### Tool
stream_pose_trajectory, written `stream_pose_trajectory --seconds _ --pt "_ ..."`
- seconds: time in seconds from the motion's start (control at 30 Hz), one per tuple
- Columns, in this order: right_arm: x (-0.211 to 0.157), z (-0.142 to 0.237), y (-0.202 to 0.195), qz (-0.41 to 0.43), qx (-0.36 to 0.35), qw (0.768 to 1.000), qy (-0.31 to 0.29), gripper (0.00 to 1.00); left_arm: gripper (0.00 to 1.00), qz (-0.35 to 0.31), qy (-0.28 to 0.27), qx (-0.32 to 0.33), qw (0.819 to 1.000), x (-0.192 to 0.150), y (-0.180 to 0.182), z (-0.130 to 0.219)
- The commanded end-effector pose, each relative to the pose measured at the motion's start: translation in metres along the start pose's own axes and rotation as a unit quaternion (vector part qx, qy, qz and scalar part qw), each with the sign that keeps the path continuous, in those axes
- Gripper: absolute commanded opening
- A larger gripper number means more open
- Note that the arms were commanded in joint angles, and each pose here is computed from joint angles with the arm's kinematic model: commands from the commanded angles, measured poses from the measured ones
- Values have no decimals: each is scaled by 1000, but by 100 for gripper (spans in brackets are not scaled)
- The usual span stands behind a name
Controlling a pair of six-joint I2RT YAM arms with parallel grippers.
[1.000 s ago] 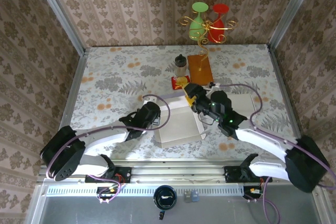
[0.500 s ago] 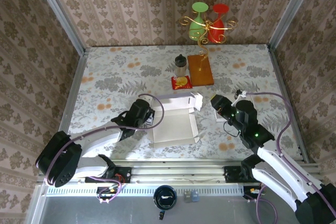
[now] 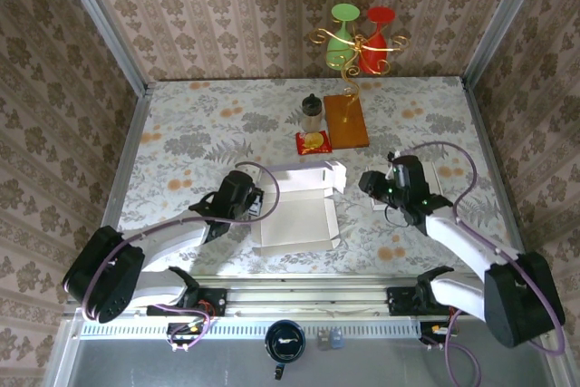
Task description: Fold the paper box
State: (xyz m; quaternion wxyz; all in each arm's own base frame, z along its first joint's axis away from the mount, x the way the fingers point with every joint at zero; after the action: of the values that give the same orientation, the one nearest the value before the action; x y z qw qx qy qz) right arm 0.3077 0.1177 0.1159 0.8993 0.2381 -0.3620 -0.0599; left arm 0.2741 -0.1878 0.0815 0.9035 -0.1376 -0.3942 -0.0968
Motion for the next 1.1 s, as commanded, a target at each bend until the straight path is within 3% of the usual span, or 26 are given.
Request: stream_pose_trajectory --seconds 0.0,0.27,0.57,1.07 --pt "11 -7 18 44 48 998 16 37 0 -10 4 -3 1000 -2 1 -3" --pt "3 -44 28 78 115 987 85 38 0 -11 8 -10 1000 0 2 -7" --pt "-6 -42 53 110 206 968 91 40 0 -10 18 -9 1000 1 3 -12" --pt "-24 -32 72 183 210 955 105 40 0 -12 25 -14 1000 2 0 -15"
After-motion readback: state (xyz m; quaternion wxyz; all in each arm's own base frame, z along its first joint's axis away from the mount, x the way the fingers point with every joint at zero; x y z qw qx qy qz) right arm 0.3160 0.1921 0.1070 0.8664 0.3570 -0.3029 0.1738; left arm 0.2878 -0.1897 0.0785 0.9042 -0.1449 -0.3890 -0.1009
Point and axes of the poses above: each hand's point on the last joint's axis, 136 mm out from that joint toward the fingers, its own z axis back along the fingers, its own y axis along the line the jaws close on, x = y × z, the point moved 1 cm from there along z, back along the fingers, and after that the axes turned 10 degrees about z, right-handed, at the moved point
